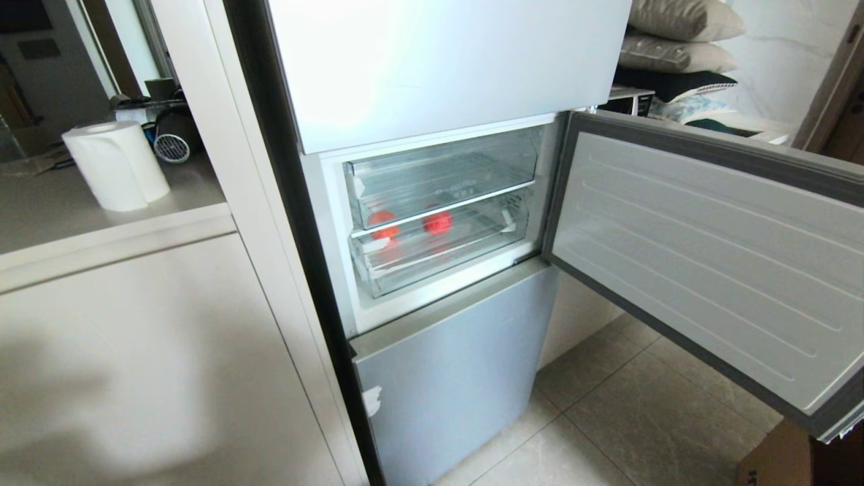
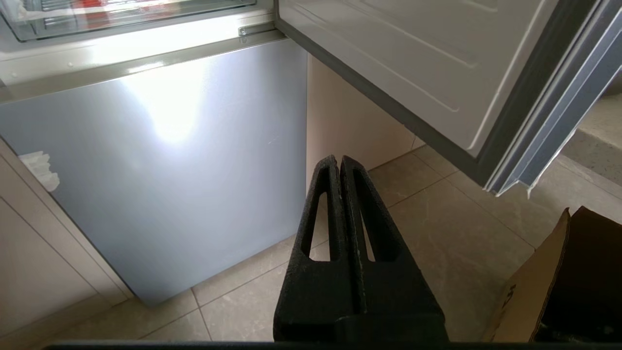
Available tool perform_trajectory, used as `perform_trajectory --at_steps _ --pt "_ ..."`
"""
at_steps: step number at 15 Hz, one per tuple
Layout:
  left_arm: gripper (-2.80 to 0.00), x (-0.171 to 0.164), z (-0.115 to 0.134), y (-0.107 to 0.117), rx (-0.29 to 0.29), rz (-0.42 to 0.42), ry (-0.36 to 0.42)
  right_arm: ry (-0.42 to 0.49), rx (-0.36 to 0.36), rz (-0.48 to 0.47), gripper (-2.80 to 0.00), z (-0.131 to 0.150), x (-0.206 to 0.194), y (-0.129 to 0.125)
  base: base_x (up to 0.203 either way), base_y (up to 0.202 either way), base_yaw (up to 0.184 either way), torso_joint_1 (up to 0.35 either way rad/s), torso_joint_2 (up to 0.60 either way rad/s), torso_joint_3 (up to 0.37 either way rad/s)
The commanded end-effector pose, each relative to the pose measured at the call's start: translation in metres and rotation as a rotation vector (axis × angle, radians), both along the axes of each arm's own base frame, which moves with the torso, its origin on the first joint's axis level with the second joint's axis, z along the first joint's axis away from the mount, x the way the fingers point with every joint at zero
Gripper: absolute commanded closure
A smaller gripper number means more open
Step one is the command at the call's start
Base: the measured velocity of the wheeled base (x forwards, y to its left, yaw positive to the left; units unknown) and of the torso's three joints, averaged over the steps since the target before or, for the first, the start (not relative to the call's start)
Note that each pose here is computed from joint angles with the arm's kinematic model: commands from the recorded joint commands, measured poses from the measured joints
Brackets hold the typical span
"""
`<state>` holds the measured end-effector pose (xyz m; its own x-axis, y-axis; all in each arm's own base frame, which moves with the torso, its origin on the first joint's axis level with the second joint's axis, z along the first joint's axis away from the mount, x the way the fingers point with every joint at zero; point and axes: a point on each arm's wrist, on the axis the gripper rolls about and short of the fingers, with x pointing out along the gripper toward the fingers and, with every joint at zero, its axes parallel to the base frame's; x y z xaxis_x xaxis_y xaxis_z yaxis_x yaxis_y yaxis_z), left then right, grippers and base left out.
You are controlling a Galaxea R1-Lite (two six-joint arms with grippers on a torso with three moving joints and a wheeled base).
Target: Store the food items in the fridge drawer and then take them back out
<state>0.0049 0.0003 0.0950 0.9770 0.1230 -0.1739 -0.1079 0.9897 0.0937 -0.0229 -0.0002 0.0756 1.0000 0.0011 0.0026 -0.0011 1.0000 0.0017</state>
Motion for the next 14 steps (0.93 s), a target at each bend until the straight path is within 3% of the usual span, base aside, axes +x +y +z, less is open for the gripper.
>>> perform_trajectory --at_steps 1,5,6,8,10,13,14 --pt "0.0 -0.004 -0.007 0.001 -0.008 0.073 0.016 0.001 0.0 0.0 0.0 0.0 0.0 0.0 0.0 0.0 0.0 0.0 0.0 0.0" --pt "0.0 -0.005 -0.011 -0.001 -0.043 -0.262 0.081 0.001 0.0 0.0 0.0 0.0 0.0 0.0 0.0 0.0 0.0 0.0 0.0 0.0" --pt "0.0 -0.005 -0.012 -0.001 -0.047 -0.303 0.09 0.001 0.0 0.0 0.0 0.0 0.0 0.0 0.0 0.0 0.0 0.0 0.0 0.0" --pt "0.0 -0.005 -0.015 0.0 -0.1 -0.284 0.105 0.001 0.0 0.0 0.0 0.0 0.0 0.0 0.0 0.0 0.0 0.0 0.0 0.0" --pt "0.0 -0.005 -0.016 0.0 -0.062 -0.306 0.117 0.001 0.0 0.0 0.0 0.0 0.0 0.0 0.0 0.0 0.0 0.0 0.0 0.0" --pt "0.0 -0.004 -0.017 -0.001 -0.041 -0.447 0.152 0.001 0.0 0.0 0.0 0.0 0.0 0.0 0.0 0.0 0.0 0.0 0.0 0.0" --pt "0.0 -0.005 -0.017 0.0 -0.039 -0.439 0.139 0.001 0.0 0.0 0.0 0.0 0.0 0.0 0.0 0.0 0.0 0.0 0.0 0.0"
